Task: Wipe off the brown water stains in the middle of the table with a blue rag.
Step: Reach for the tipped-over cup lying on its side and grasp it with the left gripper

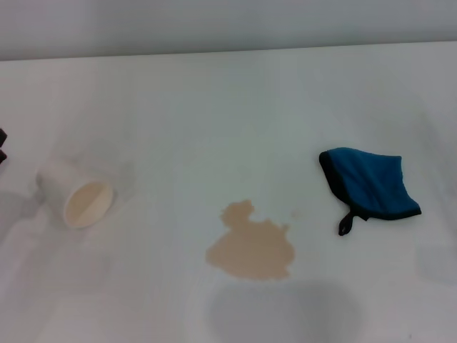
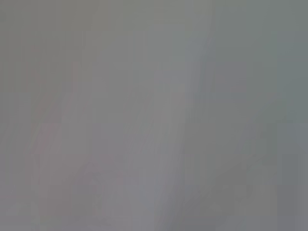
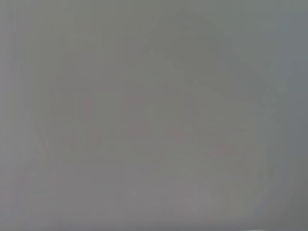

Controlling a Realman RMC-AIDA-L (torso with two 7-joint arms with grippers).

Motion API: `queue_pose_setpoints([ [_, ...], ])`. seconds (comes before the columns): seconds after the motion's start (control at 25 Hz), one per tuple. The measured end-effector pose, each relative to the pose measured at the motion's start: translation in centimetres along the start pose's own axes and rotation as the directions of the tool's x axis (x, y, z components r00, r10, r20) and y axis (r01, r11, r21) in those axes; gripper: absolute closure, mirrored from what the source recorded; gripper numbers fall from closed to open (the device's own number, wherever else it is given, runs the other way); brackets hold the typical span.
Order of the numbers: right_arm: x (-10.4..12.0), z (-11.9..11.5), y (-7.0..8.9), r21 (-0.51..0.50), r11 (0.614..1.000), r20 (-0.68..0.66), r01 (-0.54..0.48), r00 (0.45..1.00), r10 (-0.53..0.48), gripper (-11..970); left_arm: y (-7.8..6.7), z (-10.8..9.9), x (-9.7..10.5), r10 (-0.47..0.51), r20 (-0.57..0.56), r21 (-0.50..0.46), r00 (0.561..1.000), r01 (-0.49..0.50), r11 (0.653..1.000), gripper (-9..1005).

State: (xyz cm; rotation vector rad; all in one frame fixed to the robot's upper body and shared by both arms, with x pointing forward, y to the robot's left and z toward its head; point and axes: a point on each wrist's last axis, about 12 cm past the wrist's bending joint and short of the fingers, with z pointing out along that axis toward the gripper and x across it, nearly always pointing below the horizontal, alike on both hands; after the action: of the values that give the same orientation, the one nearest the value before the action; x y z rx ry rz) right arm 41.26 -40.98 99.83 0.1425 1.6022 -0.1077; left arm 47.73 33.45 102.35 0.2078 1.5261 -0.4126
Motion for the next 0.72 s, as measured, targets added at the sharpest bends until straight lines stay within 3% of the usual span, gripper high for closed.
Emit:
queue_pose_setpoints([
  [0.32, 0.1, 0.2, 0.0, 0.004, 1.0, -0.012, -0.001, 1.0, 0.001, 102, 2.7, 0.3, -2.1, -0.033, -0.064, 0.087, 0.997, 0.038, 0.995, 120],
  [0.52, 0.1, 0.4, 0.1, 0.003, 1.0, -0.017, -0.001, 1.0, 0.001, 102, 5.0, 0.8, -4.2, -0.063, -0.19, 0.162, 0.98, 0.094, 0.982, 121],
  [0.72, 0.3, 0.7, 0.1, 0.009, 1.0, -0.04, -0.001, 0.999, 0.001, 102, 6.8, 1.6, -6.5, 0.033, -0.331, 0.264, 0.943, 0.059, 0.963, 121],
])
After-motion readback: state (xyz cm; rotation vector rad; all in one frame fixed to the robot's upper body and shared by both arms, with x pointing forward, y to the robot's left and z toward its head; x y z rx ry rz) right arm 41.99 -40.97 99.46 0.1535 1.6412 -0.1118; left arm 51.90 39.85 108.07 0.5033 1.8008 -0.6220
